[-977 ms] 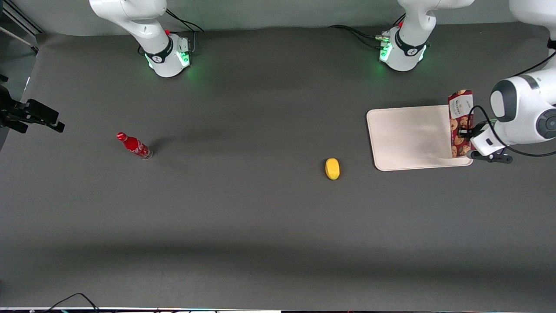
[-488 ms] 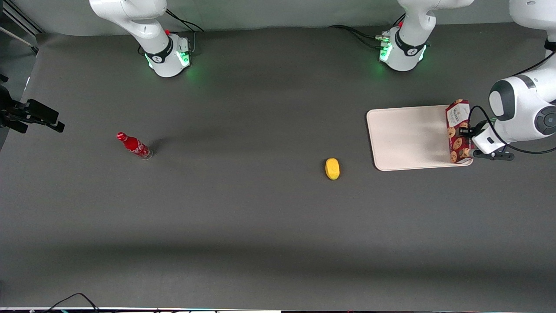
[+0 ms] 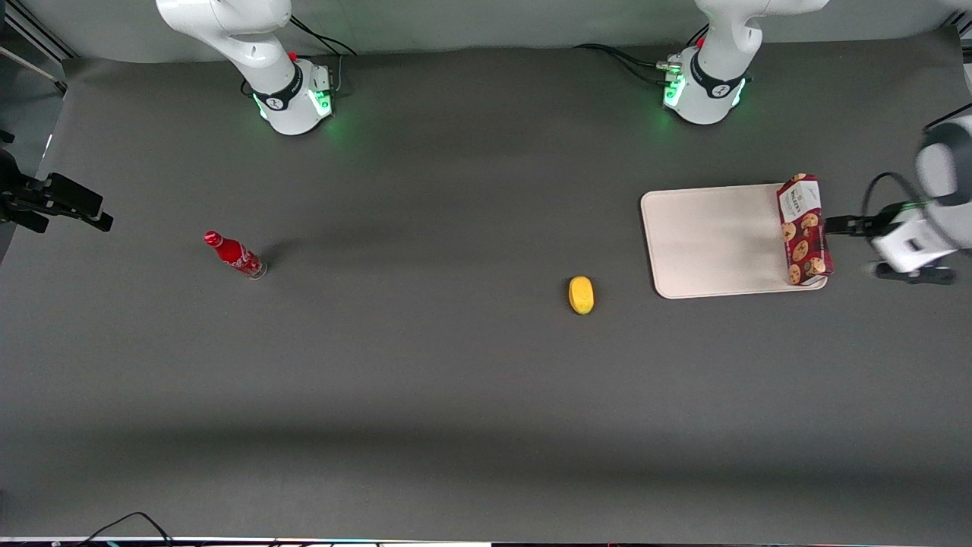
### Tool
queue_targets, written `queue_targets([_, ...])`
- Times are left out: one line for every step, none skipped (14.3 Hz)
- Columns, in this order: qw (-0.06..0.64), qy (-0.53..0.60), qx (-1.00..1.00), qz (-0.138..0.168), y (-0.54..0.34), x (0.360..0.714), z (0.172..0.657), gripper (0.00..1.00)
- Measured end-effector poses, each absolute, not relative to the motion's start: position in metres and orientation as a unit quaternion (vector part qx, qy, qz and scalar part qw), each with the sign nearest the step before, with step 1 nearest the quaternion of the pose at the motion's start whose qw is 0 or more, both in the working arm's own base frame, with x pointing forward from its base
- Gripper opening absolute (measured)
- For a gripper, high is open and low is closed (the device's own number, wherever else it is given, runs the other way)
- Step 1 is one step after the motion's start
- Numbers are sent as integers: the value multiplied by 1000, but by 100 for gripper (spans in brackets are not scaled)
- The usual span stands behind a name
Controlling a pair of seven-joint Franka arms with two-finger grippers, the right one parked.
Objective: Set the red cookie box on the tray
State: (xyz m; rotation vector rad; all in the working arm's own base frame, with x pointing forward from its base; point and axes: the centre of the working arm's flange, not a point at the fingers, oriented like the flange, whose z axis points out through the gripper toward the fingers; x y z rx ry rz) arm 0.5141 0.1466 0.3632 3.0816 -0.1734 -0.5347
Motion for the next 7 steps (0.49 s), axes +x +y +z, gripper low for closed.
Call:
queue_targets([5, -59, 984, -167, 143, 523, 398, 100])
queue_targets([4, -62, 985, -161, 138, 530, 431, 100])
queue_targets([3, -66, 986, -155, 133, 535, 461, 100])
queue_targets([1, -69, 986, -152, 125, 539, 486, 100])
queue_targets([-1, -66, 986, -152, 111, 543, 509, 100])
queue_targets([-6, -60, 986, -153, 93, 546, 532, 100])
queue_targets([-10, -58, 986, -155, 71, 547, 554, 100])
